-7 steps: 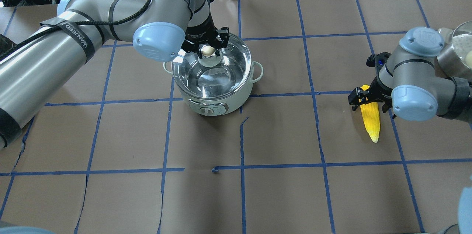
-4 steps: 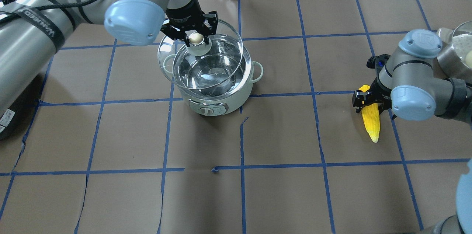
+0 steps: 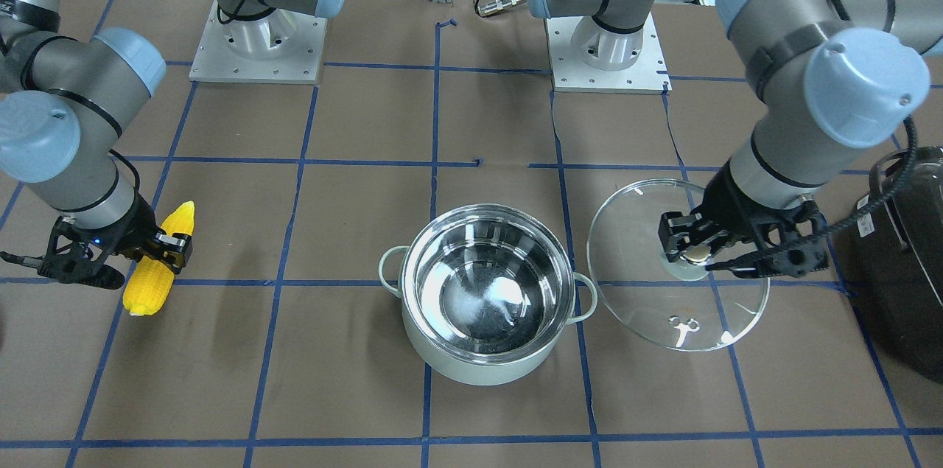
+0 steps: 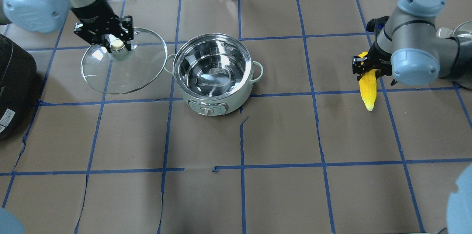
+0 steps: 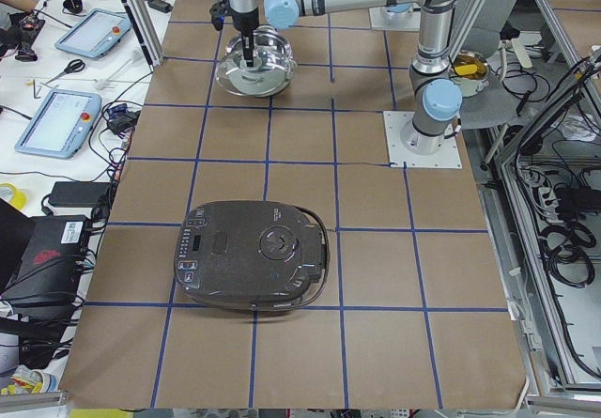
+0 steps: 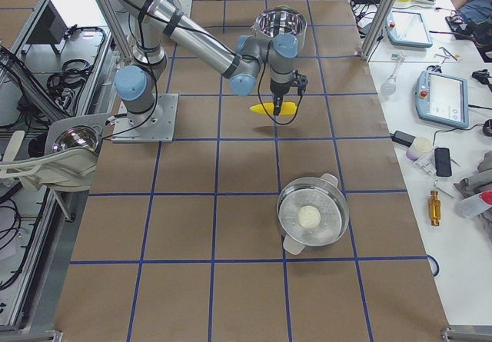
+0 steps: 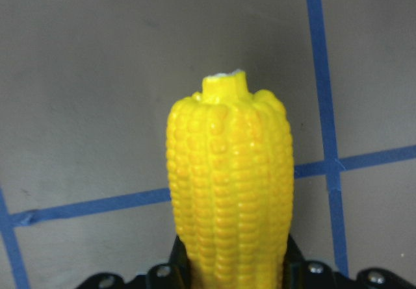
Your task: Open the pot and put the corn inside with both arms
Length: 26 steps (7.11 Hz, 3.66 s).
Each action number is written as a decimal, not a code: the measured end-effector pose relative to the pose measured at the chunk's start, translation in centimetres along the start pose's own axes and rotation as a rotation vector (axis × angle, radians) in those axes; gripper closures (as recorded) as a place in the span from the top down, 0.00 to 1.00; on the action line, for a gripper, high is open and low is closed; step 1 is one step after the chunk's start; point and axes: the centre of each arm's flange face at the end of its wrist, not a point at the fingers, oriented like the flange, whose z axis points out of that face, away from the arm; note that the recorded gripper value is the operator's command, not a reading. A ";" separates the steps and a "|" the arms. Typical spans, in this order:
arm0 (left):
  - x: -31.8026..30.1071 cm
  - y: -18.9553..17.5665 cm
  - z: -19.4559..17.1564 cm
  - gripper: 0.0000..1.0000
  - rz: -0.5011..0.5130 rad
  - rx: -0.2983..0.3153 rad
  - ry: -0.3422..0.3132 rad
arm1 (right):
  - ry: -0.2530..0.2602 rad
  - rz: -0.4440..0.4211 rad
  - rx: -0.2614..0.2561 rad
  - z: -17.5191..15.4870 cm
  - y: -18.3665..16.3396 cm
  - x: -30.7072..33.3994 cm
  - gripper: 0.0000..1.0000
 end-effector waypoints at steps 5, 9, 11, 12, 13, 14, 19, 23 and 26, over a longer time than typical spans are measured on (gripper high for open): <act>-13.5 0.1 12.9 0.00 0.063 0.003 0.002 | -0.038 -0.146 0.046 -11.2 -0.8 -32.4 0.00; -15.2 0.5 16.3 1.00 0.049 -0.009 0.001 | -0.067 -0.274 0.058 -7.8 2.2 -42.6 1.00; -15.1 0.7 16.1 1.00 0.038 -0.015 0.001 | -0.082 -0.302 0.085 -6.2 3.8 -43.4 1.00; -14.8 0.7 15.2 1.00 0.028 -0.018 0.001 | -0.084 -0.308 0.100 -7.0 4.3 -43.0 1.00; -14.5 0.7 13.7 1.00 0.025 -0.030 0.004 | -0.082 -0.308 0.112 -8.8 4.4 -41.9 1.00; -13.8 0.6 11.2 1.00 0.025 -0.047 0.010 | -0.072 -0.283 0.103 -10.1 3.5 -39.5 1.00; 2.4 5.9 -4.4 1.00 0.029 0.025 -0.043 | -0.054 -0.123 -0.051 -18.0 -0.6 -16.9 1.00; 10.8 12.8 -10.8 1.00 0.026 0.085 -0.031 | -0.022 -0.187 -0.073 -20.3 7.5 -8.9 1.00; 10.1 13.4 -12.5 0.98 0.070 0.103 0.059 | -0.022 -0.135 -0.066 -22.0 9.8 -8.3 1.00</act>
